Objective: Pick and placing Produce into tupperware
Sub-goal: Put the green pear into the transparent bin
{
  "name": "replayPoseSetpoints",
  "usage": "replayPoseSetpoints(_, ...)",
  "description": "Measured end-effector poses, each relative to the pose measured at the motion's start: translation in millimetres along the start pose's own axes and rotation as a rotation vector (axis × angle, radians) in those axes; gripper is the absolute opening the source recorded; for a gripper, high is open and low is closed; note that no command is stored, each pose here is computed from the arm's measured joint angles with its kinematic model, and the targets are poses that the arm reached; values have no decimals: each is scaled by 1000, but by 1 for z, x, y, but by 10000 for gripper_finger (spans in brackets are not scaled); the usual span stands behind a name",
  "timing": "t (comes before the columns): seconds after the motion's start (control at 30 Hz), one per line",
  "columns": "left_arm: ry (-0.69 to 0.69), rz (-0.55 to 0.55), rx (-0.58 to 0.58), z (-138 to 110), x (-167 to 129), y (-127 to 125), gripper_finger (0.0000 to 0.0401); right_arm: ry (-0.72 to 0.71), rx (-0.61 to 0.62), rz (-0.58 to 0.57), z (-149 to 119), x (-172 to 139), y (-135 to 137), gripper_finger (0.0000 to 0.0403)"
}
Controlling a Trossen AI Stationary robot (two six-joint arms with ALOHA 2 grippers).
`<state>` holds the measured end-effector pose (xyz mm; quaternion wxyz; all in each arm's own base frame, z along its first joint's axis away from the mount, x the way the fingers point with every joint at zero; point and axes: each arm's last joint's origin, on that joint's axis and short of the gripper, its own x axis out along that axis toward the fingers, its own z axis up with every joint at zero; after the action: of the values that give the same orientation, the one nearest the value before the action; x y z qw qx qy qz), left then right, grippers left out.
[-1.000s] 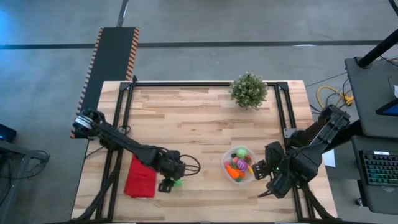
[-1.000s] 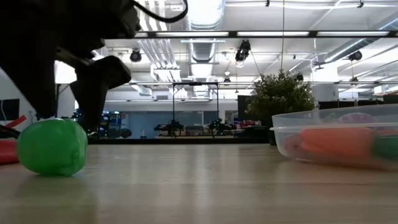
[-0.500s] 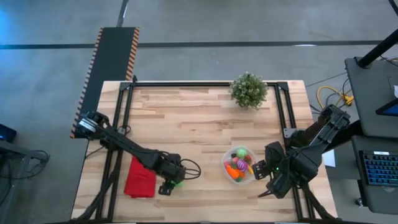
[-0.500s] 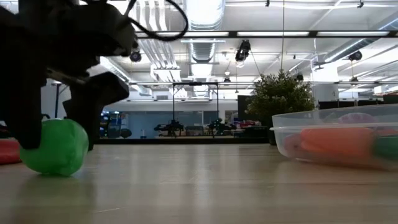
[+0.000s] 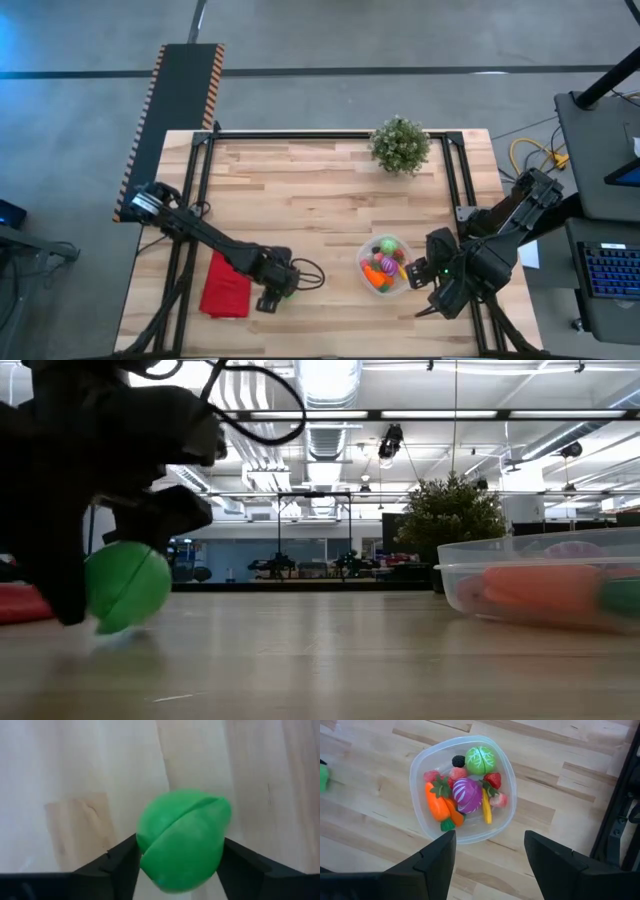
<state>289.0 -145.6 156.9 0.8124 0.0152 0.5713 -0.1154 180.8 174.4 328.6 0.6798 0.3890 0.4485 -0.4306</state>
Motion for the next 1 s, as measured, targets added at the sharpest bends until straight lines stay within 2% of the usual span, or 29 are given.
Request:
replayPoseSetpoints(0.13, -32, 26, 2, 2, -5, 1, 167, 0, 0, -1, 0, 0, 0, 228)
replayPoseSetpoints(0.2, -38, 27, 5, 3, -5, 1, 158, 0, -3, -1, 0, 0, 0, 228)
replayPoseSetpoints(0.53, -103, 10, 25, 15, -18, -3, 189, -1, -4, -2, 0, 0, 0, 228)
replayPoseSetpoints(0.7, -218, 70, 148, 38, -38, -1, 191, -1, -4, -2, 0, 0, 0, 228)
replayPoseSetpoints(0.83, -364, 93, 161, 68, -56, 20, 191, 0, -5, 0, -1, 0, -1, 228)
replayPoseSetpoints(1.0, -543, 22, 66, 99, -78, 72, 191, 5, 19, 10, -8, -3, -4, 228)
